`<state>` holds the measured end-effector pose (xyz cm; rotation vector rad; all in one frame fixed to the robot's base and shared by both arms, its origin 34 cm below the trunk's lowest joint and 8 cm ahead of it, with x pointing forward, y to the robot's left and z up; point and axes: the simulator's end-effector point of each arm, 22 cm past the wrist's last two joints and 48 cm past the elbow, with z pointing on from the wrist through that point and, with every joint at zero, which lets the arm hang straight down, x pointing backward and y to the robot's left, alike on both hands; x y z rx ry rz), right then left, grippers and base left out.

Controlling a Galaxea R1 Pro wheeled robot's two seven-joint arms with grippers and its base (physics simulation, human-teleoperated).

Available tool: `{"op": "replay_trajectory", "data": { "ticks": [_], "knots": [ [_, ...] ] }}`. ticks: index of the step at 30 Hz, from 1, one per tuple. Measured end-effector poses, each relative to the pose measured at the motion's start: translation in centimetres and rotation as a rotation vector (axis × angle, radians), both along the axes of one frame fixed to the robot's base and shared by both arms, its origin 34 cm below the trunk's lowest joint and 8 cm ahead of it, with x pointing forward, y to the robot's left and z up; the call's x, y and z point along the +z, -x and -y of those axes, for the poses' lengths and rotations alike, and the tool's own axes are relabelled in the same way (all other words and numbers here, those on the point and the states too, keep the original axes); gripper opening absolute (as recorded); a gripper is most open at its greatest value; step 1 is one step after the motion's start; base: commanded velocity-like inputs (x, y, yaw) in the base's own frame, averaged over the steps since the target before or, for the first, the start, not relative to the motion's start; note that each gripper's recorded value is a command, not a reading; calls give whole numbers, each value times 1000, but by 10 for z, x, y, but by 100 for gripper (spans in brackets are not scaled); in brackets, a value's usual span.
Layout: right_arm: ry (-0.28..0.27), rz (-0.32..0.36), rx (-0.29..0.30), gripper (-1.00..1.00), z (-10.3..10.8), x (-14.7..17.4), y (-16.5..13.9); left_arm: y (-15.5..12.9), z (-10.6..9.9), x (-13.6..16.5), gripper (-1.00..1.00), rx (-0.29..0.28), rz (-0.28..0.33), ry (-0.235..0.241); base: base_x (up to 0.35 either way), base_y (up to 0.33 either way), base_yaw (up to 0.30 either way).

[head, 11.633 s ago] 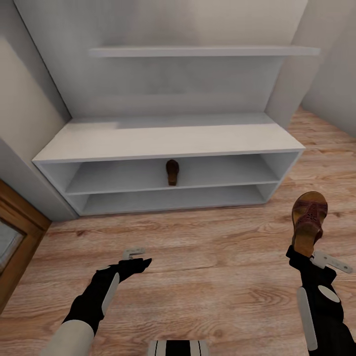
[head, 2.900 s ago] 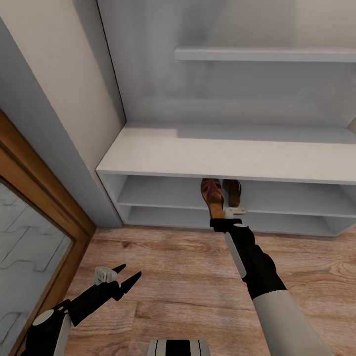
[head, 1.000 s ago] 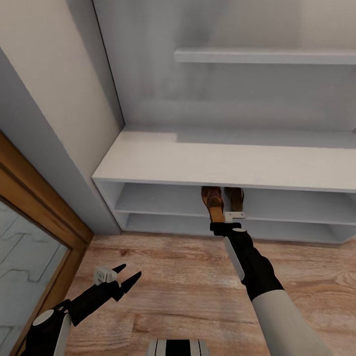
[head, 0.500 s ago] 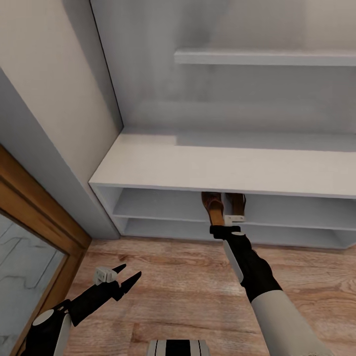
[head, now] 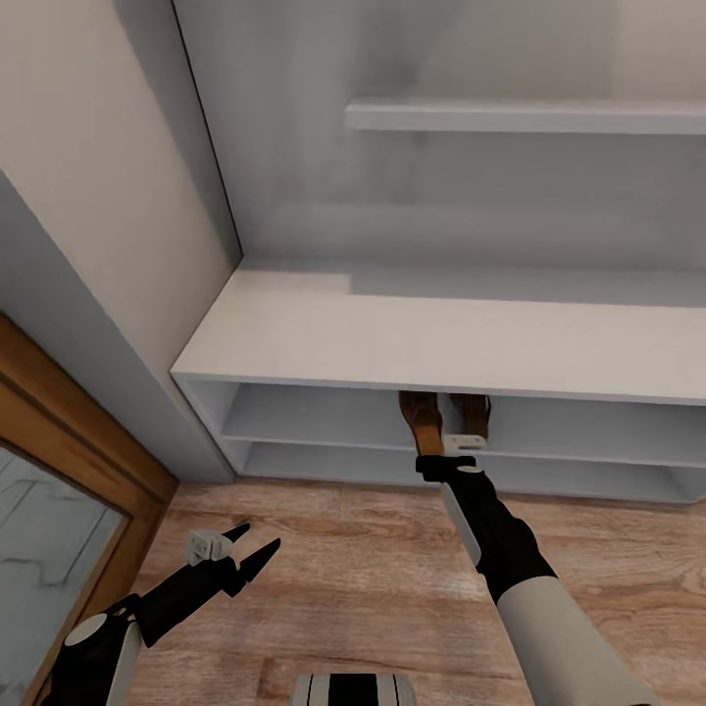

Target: Pick up the two gym shoes and the two sandals from the corridor floor and place them onto the hallstand (shoe rack) in the corridor, making sure they are on the rack and not on the floor. Arrange them so the two gym shoes are next to each other and the two sandals are next to each other.

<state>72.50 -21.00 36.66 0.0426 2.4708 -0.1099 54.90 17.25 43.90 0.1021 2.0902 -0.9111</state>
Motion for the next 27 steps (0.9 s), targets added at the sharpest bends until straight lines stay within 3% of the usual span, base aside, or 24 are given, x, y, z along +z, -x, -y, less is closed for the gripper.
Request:
{"op": "replay_trajectory", "data": {
  "ticks": [10,27],
  "knots": [
    [0,-2,0,-100,0,-1,1,0,0,0,100,0,0,0,182,0,0],
    [-1,11,-3,-100,1,1,-2,0,1,0,100,-2,0,0,42,-48,0]
  ]
}}
